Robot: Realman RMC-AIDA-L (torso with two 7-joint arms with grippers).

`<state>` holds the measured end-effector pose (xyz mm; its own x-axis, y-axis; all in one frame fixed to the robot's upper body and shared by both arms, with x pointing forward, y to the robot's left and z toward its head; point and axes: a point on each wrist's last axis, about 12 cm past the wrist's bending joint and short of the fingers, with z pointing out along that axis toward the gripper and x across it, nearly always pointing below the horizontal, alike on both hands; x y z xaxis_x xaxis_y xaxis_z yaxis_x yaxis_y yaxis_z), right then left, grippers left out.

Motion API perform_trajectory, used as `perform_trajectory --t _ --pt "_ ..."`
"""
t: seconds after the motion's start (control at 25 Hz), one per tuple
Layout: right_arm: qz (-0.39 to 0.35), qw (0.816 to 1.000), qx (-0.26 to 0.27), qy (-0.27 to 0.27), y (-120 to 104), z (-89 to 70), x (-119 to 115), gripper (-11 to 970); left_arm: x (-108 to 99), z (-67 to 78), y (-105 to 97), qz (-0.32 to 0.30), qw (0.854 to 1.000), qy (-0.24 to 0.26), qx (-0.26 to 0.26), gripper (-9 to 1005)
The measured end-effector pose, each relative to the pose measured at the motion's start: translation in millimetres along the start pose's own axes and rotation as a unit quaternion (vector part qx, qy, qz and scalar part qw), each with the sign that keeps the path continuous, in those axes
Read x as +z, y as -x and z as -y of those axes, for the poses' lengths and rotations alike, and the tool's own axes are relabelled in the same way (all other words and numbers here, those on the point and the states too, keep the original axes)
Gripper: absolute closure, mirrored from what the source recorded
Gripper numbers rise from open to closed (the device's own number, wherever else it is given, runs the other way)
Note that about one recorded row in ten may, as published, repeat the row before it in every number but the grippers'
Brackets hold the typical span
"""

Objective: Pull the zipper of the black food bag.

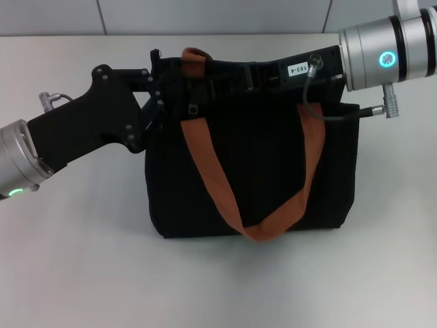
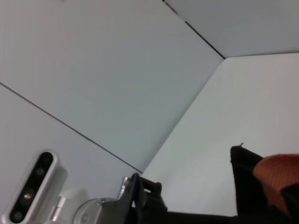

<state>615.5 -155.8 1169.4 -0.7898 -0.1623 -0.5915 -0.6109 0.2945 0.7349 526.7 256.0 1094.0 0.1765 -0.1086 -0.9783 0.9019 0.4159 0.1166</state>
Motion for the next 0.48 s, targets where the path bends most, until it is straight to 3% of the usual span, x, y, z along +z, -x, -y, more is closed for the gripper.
perform_trajectory --t 0.48 --pt "0.002 1.0 -0.009 0.005 0.3 -2.0 4.7 820 -2.5 3.4 -2.6 0.0 1.0 0.004 -0.007 972"
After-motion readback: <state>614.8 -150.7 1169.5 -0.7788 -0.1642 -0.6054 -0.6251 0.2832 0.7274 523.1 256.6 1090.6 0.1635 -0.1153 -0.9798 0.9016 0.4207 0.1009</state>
